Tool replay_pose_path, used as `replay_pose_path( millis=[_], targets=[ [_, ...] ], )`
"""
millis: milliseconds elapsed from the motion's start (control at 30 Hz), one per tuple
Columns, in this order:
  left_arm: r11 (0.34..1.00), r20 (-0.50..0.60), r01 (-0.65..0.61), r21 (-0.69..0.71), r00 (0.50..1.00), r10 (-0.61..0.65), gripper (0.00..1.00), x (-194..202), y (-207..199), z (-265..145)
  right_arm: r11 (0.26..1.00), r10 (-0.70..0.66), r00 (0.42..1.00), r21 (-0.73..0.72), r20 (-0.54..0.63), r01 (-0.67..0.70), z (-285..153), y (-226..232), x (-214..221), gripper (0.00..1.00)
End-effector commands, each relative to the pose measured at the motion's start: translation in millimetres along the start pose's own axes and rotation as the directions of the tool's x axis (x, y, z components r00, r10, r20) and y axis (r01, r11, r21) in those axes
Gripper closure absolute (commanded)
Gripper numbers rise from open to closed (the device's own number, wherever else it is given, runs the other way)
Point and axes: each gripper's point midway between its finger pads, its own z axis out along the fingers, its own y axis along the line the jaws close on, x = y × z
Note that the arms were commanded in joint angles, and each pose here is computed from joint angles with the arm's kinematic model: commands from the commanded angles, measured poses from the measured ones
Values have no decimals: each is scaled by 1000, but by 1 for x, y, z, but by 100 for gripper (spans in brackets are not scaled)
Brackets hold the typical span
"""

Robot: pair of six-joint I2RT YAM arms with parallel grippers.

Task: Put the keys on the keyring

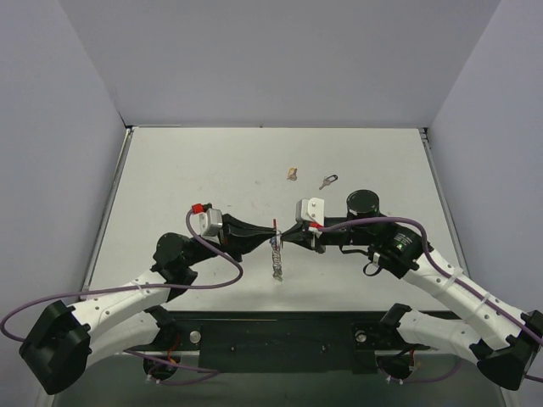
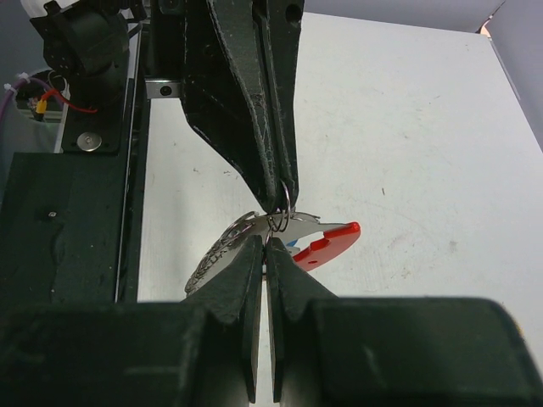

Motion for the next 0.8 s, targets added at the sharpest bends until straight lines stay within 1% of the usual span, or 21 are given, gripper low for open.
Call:
replay_pose_path(
  millis=[0, 133, 267, 300, 333, 367, 400, 433, 467, 500, 567, 600, 700, 767],
  targets=[
    [999, 196, -18, -39, 980, 26, 100, -47, 3, 4, 999, 8, 999, -33, 35, -6, -4, 8, -8, 100],
    [998, 226, 23, -57, 974, -9, 100, -48, 8, 3, 999, 11, 999, -37, 46, -10, -7, 10, -11, 99],
    [997, 250, 59, -52, 967, -44, 100, -49, 6, 3, 999, 9, 998, -45, 70, -6, -13, 13, -20, 89],
    [997, 256, 55, -56, 966, -39, 100, -51, 5, 3, 999, 8, 997, -47, 71, -5, -16, 14, -21, 83],
    [996, 260, 57, -62, 965, -39, 100, -51, 6, 3, 999, 7, 997, -53, 77, -3, -17, 15, -23, 80],
    [997, 261, 51, -66, 965, -32, 100, -51, 6, 3, 999, 8, 997, -51, 77, -4, -21, 16, -24, 74],
    [998, 255, 48, -51, 966, -33, 100, -49, 3, 5, 998, 8, 997, -56, 81, -4, -24, 17, -27, 71],
    [999, 254, 34, -37, 967, -24, 100, -49, 0, 6, 999, 13, 996, -45, 84, -9, -29, 15, -30, 65],
    [1000, 237, 29, -9, 971, -26, 100, -44, -5, 7, 998, 37, 996, -46, 85, -33, -31, 14, -32, 63],
    [1000, 238, 19, 16, 971, -22, 100, -45, -10, 8, 999, 46, 995, -28, 91, -44, -37, 10, -36, 57],
    [998, 216, 15, 57, 976, -27, 100, -37, -17, 10, 994, 109, 989, -1, 104, -110, -47, 3, -45, 51],
    [997, 196, 20, 78, 980, -35, 100, -31, -19, 11, 987, 161, 980, 11, 113, -163, -51, 1, -50, 49],
    [996, 203, 23, 82, 978, -39, 100, -29, -22, 14, 954, 287, 951, 56, 113, -294, -67, -10, -57, 45],
    [996, 205, 26, 81, 978, -42, 100, -27, -24, 17, 935, 347, 933, 41, 100, -352, -76, -8, -62, 44]
  ],
)
